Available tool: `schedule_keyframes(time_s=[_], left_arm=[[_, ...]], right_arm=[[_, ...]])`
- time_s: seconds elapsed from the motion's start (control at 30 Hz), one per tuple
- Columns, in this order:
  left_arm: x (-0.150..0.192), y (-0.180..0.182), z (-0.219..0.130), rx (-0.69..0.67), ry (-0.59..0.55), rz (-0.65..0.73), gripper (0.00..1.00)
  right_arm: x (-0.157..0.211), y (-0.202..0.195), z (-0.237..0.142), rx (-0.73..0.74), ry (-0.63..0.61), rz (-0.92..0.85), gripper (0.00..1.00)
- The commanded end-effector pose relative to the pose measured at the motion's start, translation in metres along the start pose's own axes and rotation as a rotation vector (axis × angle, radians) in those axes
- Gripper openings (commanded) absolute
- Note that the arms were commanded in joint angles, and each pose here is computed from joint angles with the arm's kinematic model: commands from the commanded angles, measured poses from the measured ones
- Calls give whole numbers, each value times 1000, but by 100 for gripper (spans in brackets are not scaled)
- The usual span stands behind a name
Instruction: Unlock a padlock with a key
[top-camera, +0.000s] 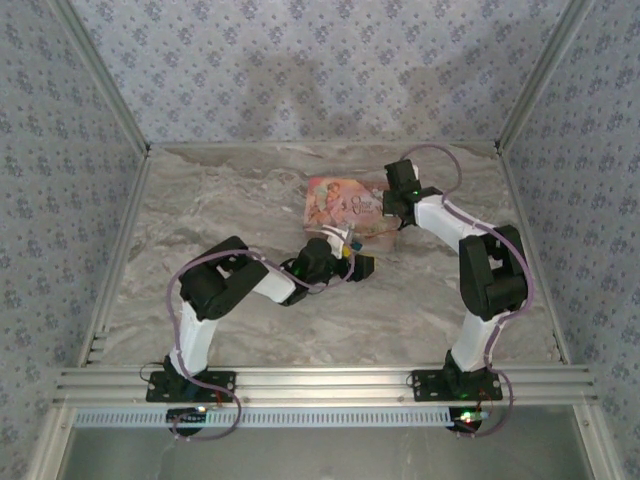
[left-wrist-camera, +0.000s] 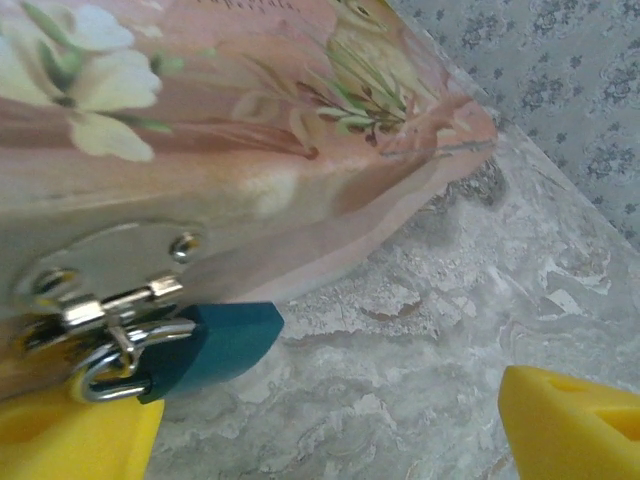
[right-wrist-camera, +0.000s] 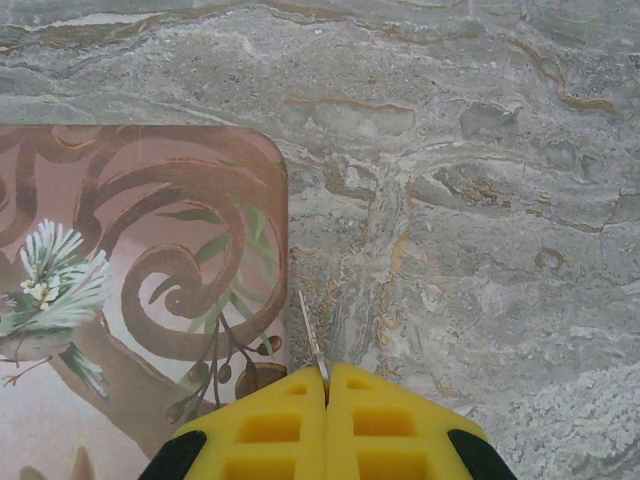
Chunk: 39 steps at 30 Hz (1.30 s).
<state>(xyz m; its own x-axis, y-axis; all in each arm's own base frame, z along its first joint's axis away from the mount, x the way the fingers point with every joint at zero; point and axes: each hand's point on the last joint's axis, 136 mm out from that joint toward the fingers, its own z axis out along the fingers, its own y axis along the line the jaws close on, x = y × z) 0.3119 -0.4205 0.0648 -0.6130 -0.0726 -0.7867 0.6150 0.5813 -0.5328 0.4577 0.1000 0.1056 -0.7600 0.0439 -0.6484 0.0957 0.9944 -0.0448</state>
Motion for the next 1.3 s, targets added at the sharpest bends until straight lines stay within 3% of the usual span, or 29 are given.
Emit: schedule_keyframes(time_s=[0.0, 0.33, 0.63, 0.9, 1.27], left_arm=[[-18, -25, 0, 115, -67, -9, 87], [-40, -8, -32, 150, -215, -128, 88], [-36, 15, -53, 81, -217, -174, 88], [-28, 14, -36, 66, -136, -158, 87], [-26, -3, -37, 154, -124, -134, 81]], right_arm=[[27, 23, -1, -74, 75, -20, 0], [28, 21, -5, -79, 64, -15, 0], [26, 23, -6, -87, 54, -4, 0], [26, 28, -8, -100, 49, -5, 0], [27, 32, -7, -101, 49, -14, 0]])
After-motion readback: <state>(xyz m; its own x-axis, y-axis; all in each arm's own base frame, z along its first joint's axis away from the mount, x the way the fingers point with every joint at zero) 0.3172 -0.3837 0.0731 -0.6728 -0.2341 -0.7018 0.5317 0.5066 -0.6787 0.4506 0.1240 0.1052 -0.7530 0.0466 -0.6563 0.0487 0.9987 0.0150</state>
